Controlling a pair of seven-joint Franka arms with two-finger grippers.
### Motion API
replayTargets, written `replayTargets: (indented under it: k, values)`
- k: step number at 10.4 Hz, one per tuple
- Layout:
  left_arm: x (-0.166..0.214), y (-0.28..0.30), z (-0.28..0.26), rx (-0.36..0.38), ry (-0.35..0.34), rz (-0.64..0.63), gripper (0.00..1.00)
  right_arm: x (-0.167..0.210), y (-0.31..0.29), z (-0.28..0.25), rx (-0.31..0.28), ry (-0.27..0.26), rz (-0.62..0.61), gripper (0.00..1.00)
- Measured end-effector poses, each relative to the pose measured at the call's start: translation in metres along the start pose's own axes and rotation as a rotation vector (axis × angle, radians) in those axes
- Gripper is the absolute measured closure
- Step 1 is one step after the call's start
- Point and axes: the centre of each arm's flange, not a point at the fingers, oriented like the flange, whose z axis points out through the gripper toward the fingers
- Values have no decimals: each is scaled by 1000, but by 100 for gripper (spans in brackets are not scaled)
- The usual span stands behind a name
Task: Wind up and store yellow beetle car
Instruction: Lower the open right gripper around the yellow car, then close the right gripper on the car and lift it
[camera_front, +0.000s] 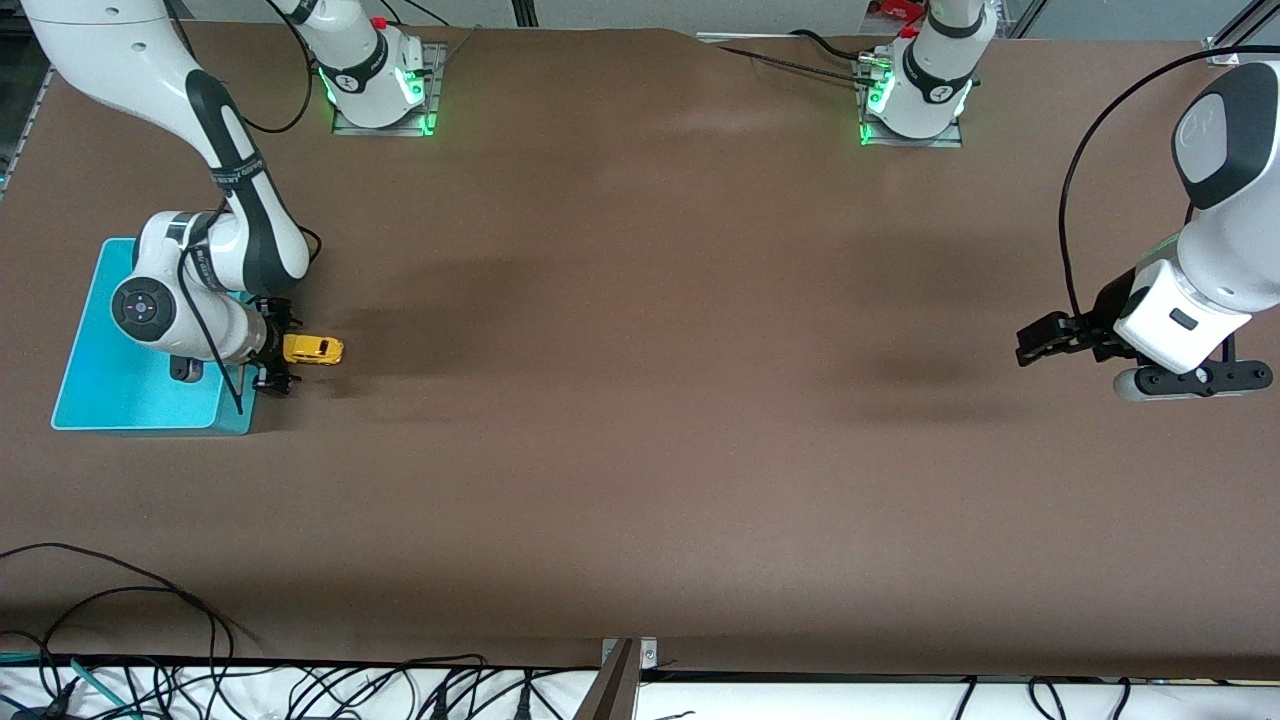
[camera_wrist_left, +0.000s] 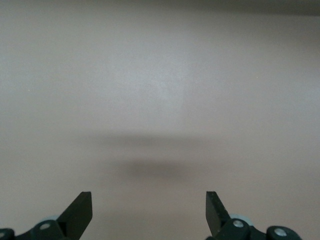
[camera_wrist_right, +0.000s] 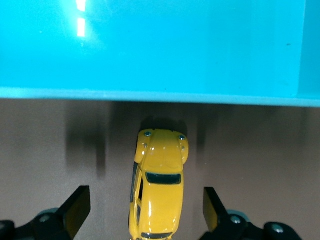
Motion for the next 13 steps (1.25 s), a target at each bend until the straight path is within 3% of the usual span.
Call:
replayTargets:
  k: [5, 6, 7, 8, 9, 10, 11, 13]
  values:
    - [-2, 5, 3, 0, -11, 17, 0, -2, 8, 18, -35, -1, 35, 0]
    - [-2, 6, 4, 0, -12, 20, 0, -2, 9, 18, -36, -1, 35, 8]
    - [-2, 7, 4, 0, -13, 21, 0, -2, 8, 18, -35, -1, 35, 8]
    - [-2, 7, 4, 0, -13, 21, 0, -3, 8, 18, -35, -1, 33, 18]
    - [-2, 7, 4, 0, -14, 22, 0, -6, 8, 18, -34, -1, 28, 21]
    - [-2, 7, 5, 0, -15, 23, 0, -8, 8, 18, -34, -1, 24, 36]
    - [-3, 7, 6, 1, -19, 24, 0, -9, 8, 18, -34, -1, 22, 44]
    - [-3, 7, 8, 2, -30, 25, 0, -9, 8, 16, -32, -1, 22, 54]
